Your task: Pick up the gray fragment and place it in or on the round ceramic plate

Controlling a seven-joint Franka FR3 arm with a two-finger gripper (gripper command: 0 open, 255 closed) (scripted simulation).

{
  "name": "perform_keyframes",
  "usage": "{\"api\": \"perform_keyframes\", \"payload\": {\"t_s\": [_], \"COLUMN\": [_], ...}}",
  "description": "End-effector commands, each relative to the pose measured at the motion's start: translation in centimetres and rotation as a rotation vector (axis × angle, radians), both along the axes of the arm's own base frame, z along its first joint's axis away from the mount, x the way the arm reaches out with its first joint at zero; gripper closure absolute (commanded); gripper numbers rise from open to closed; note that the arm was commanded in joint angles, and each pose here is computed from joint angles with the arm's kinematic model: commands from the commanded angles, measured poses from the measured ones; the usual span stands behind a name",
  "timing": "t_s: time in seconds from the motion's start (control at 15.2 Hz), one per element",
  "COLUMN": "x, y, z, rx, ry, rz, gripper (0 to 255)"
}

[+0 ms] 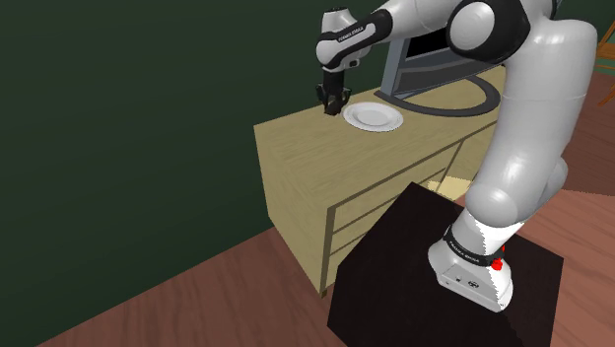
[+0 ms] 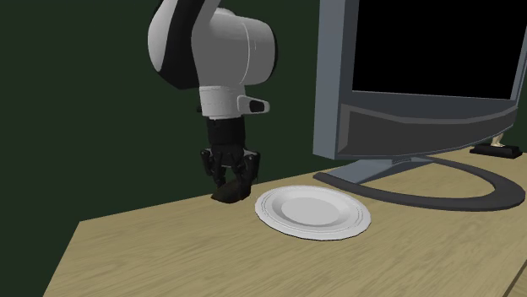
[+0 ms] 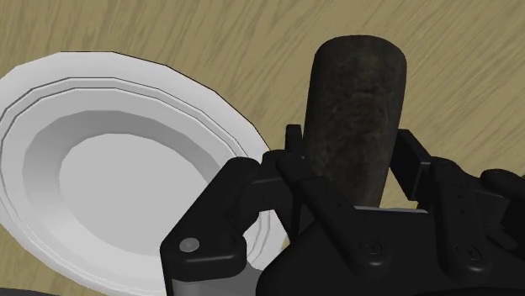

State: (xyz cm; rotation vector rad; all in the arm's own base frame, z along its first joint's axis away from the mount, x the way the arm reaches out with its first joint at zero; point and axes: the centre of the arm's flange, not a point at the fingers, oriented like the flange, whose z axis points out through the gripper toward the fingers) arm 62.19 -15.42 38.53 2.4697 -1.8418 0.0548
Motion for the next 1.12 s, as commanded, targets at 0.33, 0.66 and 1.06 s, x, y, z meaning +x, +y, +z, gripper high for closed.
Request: {"api": "perform_keyframes", "payload": {"t_s": [0.33,0.66,1.06], "x": [0.0,-0.9,-6.4], "y": [0.0,-0.9,-6.7], "z": [3.7,5.8,5.9], "rx": [0.000,0.000,0.000], "ry": [0.000,0.000,0.000], "rz": [0.000,0.000,0.000], "gripper": [255,255,255]}}
